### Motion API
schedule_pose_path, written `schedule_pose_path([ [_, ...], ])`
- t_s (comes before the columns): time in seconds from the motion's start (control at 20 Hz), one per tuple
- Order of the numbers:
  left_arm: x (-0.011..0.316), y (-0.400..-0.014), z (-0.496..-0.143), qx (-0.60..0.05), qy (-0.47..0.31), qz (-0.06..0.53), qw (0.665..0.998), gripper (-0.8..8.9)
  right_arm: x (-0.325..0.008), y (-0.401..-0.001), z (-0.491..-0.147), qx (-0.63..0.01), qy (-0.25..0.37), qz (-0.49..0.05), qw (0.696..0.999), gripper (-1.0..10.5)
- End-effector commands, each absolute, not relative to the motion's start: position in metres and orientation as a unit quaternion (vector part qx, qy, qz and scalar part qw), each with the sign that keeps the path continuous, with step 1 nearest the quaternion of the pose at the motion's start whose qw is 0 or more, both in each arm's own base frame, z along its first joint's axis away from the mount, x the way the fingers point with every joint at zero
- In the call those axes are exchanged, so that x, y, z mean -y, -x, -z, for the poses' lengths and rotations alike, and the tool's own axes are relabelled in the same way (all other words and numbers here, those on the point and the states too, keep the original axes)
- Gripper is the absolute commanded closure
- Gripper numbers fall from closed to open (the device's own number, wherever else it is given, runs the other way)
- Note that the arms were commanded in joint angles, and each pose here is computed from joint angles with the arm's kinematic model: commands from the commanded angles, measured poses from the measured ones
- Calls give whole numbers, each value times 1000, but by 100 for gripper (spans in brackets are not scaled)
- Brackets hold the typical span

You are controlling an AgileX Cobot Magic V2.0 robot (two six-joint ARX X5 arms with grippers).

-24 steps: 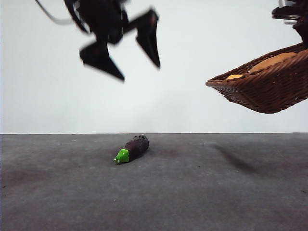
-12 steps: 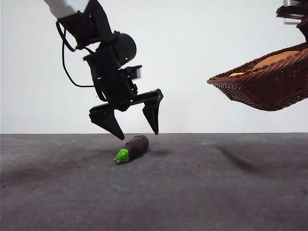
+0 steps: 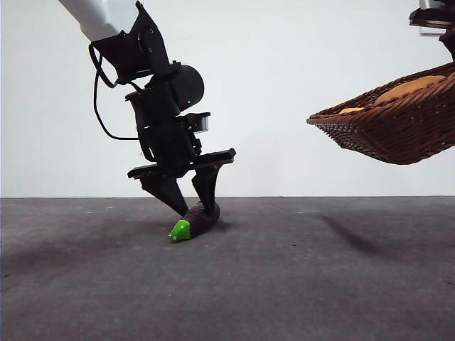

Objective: Help me put the vegetables on the table into the basket

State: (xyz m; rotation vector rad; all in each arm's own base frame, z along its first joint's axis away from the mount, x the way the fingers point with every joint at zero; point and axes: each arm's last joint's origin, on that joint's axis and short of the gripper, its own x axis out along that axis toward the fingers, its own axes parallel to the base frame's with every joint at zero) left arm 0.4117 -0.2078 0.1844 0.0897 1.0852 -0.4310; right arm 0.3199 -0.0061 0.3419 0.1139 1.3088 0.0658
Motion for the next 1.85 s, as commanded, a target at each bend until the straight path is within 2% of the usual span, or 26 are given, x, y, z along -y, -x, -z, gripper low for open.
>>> schedule_pose_path([
  [0.05,210,-412,-175,-523,-35,222,822,798,5,-320,-340,-615,-55,-37,786,958],
  [0.2,212,-412,-176,-525,-15,252,813,819,5,-319,-340,-617,-55,-37,784,958],
  [0.35,206,-412,-197,-522,22,292,801,818,5,-319,-340,-617,-55,-36,784,958],
  [0.45,199,-409,-224,-499,39,314,807,818,5,-319,-340,-617,-56,-35,784,958],
  [0.65,182,-382,-302,-428,57,327,841,818,4,-319,-340,-616,-62,-40,785,958],
  [0.8,181,-348,-357,-373,91,399,833,818,0,-321,-341,-606,-91,-82,786,958],
  [0.9,190,-331,-376,-346,103,439,823,818,-7,-323,-342,-596,-106,-117,787,958],
  [1.25,222,-313,-379,-349,115,470,803,818,-43,-320,-343,-599,-86,-173,777,958],
  [1.7,226,-314,-375,-369,139,445,804,802,-96,-313,-344,-589,-53,-224,775,958],
  [1.85,225,-314,-374,-376,142,438,804,578,-108,-311,-344,-584,-43,-239,775,958],
])
